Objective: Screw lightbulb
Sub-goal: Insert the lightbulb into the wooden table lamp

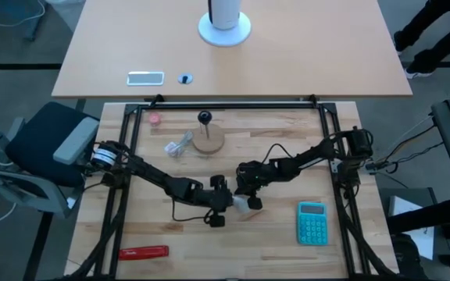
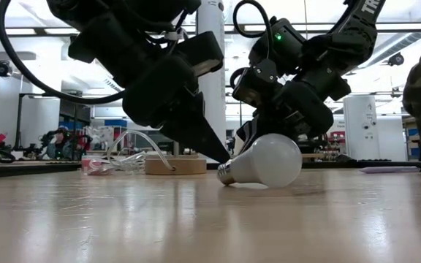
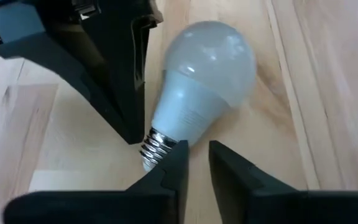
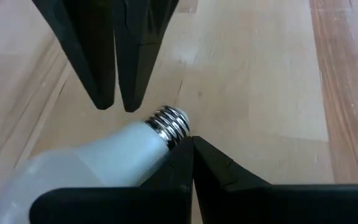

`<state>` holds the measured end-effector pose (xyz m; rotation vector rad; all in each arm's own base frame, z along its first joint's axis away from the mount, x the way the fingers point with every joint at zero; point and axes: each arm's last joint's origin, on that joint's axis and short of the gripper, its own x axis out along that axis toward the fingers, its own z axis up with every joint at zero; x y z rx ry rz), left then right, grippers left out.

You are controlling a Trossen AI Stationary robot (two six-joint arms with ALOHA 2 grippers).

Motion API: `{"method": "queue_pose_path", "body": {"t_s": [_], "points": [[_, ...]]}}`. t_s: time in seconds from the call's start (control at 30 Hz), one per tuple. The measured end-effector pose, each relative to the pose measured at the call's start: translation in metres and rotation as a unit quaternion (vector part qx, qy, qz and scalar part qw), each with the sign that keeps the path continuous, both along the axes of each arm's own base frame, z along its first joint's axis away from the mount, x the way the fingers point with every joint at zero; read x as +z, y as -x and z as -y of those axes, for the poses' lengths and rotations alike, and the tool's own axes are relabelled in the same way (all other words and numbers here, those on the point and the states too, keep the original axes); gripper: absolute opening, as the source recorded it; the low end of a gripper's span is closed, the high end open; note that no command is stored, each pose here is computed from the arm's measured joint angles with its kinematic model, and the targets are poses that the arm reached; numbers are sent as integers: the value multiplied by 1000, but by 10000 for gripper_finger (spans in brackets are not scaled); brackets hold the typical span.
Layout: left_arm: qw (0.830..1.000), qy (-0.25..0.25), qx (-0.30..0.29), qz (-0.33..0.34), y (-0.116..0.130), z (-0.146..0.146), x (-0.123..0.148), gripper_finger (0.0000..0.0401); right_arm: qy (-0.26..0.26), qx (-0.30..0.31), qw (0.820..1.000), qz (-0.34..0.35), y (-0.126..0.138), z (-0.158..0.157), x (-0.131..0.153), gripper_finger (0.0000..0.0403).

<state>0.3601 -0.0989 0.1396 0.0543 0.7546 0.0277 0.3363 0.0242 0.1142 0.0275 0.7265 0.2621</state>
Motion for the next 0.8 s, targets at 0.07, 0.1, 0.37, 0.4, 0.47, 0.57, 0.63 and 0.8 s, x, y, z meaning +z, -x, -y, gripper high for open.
{"method": "queue_pose_path", "body": {"t_s": [0.07,0.1,0.37,0.4,0.47,0.57,0.63,0.8], "points": [[1000,-4,-5,2,0,0,0,89,0,0,1000,0,0,0,0,0],[1000,-6,-7,3,0,0,0,102,3,-3,1000,-2,0,0,0,0],[997,-72,1,29,-4,-3,4,196,55,-57,996,-33,12,6,15,0],[997,-76,0,34,-5,-4,4,204,56,-57,996,-38,14,6,18,0],[996,-80,-3,42,-8,-6,3,217,58,-56,996,-38,16,6,23,0],[996,-84,-1,39,-10,-9,-4,226,57,-57,996,-30,18,6,31,0],[996,-85,3,31,-11,-12,-10,227,57,-57,996,-29,19,6,33,0],[996,-81,10,27,-14,-13,-21,227,55,-59,996,-29,19,6,33,0]]}}
